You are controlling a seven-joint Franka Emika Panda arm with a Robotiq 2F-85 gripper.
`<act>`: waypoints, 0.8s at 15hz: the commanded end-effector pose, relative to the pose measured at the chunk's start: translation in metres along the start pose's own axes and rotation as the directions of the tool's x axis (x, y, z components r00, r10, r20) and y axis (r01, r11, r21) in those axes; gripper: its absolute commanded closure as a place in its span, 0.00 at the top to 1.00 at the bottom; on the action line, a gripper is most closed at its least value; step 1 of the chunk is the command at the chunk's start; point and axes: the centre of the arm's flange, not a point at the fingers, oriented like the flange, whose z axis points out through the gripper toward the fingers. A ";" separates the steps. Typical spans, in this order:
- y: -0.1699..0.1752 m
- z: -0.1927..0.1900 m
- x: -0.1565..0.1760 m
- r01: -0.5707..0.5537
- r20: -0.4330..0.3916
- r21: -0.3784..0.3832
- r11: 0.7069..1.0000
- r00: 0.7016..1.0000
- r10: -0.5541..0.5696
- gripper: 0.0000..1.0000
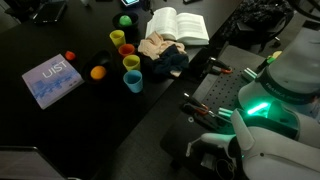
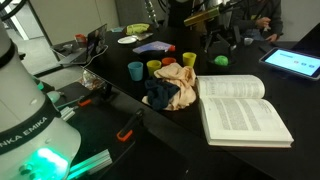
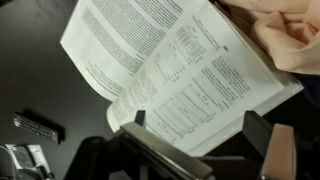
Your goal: Open the orange book then flip some pages over.
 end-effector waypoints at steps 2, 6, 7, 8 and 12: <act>0.045 -0.016 -0.022 -0.154 0.088 -0.029 0.988 0.984 0.156 1.00; 0.074 -0.009 -0.038 -0.297 0.117 -0.010 0.955 0.948 0.296 1.00; 0.078 -0.008 -0.042 -0.322 0.114 -0.008 0.947 0.940 0.321 1.00; 0.081 -0.009 -0.045 -0.345 0.098 0.003 0.939 0.934 0.343 1.00; 0.083 -0.016 -0.056 -0.432 0.065 0.044 0.901 0.901 0.429 1.00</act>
